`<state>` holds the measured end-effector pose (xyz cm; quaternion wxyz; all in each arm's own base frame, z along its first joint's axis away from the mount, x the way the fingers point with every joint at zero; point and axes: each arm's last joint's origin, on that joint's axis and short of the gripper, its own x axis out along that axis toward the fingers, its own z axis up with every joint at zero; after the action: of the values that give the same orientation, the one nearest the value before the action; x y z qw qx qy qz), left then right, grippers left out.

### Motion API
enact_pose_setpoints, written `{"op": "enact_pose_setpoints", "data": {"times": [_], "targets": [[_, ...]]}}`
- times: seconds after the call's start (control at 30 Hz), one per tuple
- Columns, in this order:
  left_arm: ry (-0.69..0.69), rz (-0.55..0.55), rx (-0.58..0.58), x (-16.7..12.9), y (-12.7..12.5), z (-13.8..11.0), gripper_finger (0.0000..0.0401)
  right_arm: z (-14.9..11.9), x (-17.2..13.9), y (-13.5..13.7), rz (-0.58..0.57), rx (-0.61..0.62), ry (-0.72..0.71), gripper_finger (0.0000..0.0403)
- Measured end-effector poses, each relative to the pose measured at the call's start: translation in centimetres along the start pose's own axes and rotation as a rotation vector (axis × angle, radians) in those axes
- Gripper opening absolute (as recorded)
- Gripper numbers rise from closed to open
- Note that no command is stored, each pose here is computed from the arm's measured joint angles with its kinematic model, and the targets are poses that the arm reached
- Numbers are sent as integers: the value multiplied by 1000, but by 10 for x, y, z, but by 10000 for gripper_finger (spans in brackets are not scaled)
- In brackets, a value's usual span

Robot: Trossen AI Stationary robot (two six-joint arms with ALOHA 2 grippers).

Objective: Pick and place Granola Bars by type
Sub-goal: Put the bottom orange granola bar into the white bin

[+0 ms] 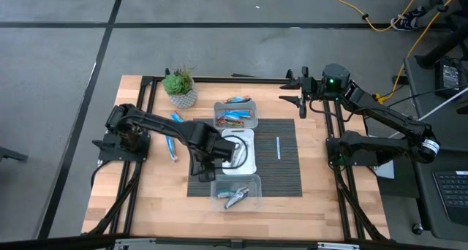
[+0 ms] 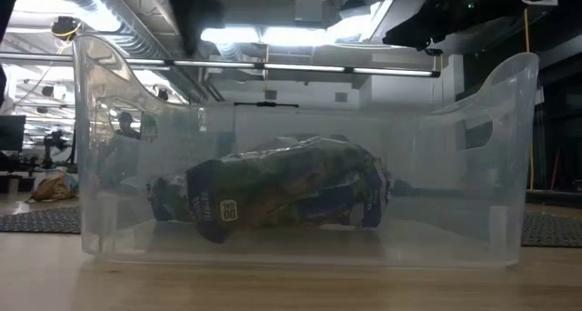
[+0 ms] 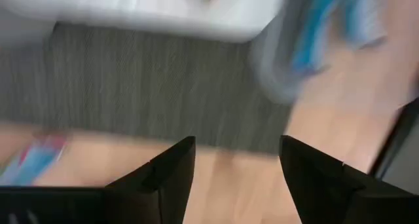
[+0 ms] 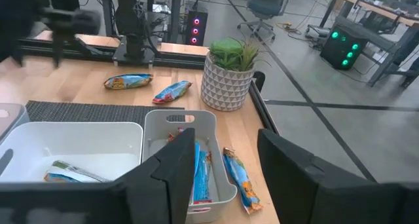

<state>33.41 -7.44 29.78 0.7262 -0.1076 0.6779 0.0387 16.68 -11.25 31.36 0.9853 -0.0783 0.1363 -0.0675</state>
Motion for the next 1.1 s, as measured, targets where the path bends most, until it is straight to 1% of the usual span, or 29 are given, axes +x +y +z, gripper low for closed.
{"op": "enact_pose_setpoints", "data": {"times": [0.13,0.2,0.3,0.4,0.5,0.6,0.67,0.83,0.93,1.0,1.1], "targets": [[121,152,-62,-2,8,-15,212,0,0,0,0,1,0,168],[124,216,-94,-2,9,-18,212,0,0,0,0,-3,0,168],[68,221,-136,-8,10,-19,212,0,0,0,0,-4,0,168],[55,246,-175,-14,15,-24,212,0,0,0,-2,-4,0,168],[31,289,-264,-15,25,-39,212,0,0,-1,-17,-6,3,168],[33,332,-389,-10,39,-66,212,0,0,-1,-42,-8,10,168],[18,340,-493,-4,49,-86,212,0,0,-2,-60,-9,15,168],[-58,328,-809,12,71,-134,212,0,0,-2,-78,-9,21,168],[-105,334,-993,21,82,-155,212,0,0,-2,-78,-9,21,168],[-143,337,-1100,27,87,-164,212,0,0,-2,-78,-9,21,168],[-188,336,-1211,36,92,-174,212,0,0,-2,-78,-9,21,168]]}}
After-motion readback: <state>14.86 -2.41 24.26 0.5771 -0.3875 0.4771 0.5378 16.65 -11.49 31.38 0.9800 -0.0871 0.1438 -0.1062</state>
